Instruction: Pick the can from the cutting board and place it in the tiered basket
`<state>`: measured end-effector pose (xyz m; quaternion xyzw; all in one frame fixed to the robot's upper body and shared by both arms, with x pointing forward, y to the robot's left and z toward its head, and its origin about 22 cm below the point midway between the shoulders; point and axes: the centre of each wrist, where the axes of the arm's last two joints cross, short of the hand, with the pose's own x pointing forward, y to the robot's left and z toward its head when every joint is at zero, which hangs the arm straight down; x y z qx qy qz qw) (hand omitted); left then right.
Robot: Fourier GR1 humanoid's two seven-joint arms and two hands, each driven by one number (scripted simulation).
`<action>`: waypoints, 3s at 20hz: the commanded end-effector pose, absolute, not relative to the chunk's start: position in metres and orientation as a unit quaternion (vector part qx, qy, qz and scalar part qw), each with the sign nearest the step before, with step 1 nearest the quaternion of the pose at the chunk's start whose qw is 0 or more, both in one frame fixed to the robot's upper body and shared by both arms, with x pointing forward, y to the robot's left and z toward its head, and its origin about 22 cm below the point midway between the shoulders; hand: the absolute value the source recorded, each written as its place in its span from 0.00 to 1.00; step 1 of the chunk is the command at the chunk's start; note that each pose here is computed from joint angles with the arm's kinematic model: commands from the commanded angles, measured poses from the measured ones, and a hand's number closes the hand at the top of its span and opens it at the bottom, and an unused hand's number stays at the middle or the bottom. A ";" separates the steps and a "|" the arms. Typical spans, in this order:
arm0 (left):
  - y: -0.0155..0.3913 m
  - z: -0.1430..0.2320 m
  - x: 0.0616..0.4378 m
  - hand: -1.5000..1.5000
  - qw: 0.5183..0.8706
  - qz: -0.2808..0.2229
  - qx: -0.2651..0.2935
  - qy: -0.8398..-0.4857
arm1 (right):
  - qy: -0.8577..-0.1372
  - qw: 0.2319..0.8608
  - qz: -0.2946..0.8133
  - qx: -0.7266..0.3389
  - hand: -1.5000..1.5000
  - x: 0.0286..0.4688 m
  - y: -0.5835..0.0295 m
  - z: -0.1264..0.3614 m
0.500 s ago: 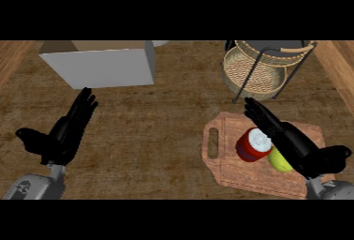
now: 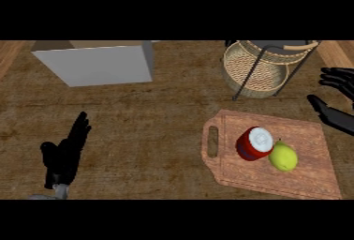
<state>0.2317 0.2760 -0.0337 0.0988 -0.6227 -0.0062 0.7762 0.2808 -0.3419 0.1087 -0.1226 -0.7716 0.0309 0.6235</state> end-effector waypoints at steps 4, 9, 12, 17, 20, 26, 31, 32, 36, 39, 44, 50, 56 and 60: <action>0.241 -0.046 0.225 0.50 0.789 -0.012 0.121 -0.602 | -0.797 0.574 -0.122 -0.144 0.00 0.258 -0.383 0.104; 0.252 -0.047 0.206 0.50 0.790 -0.012 0.119 -0.602 | -0.757 0.634 -0.001 -0.158 0.00 0.225 -0.379 0.124; 0.254 -0.050 0.211 0.50 0.790 0.000 0.130 -0.600 | -0.688 0.697 0.123 -0.161 0.00 0.221 -0.376 0.140; 0.241 -0.058 0.216 0.50 0.788 -0.004 0.123 -0.604 | -0.614 0.696 0.293 -0.230 0.00 0.216 -0.349 0.180; 0.245 -0.051 0.215 0.50 0.785 -0.010 0.118 -0.608 | -0.572 0.693 0.334 -0.284 0.00 0.212 -0.335 0.189; 0.236 -0.059 0.220 0.50 0.785 -0.018 0.118 -0.608 | -0.559 0.680 0.331 -0.339 0.00 0.193 -0.272 0.190; 0.236 -0.060 0.206 0.50 0.790 -0.016 0.106 -0.603 | -0.530 0.683 0.345 -0.366 0.00 0.206 -0.238 0.173; 0.253 -0.042 0.211 0.50 0.786 -0.014 0.113 -0.608 | -0.526 0.686 0.344 -0.366 0.00 0.220 -0.245 0.178; 0.247 -0.053 0.221 0.50 0.783 -0.013 0.121 -0.610 | -0.481 0.681 0.382 -0.398 0.00 0.208 -0.230 0.148; 0.244 -0.053 0.212 0.50 0.784 -0.017 0.123 -0.608 | -0.445 0.682 0.410 -0.411 0.00 0.221 -0.223 0.142; 0.243 -0.049 0.208 0.50 0.785 -0.022 0.116 -0.608 | -0.421 0.691 0.426 -0.406 0.00 0.228 -0.199 0.144; 0.264 -0.051 0.214 0.50 0.792 -0.002 0.111 -0.600 | -0.425 0.703 0.426 -0.378 0.00 0.244 -0.181 0.127; 0.247 -0.054 0.212 0.50 0.791 -0.016 0.119 -0.599 | -0.355 0.703 0.470 -0.398 0.00 0.241 -0.188 0.115; 0.246 -0.047 0.210 0.50 0.791 -0.007 0.117 -0.600 | -0.331 0.718 0.470 -0.391 0.00 0.240 -0.199 0.116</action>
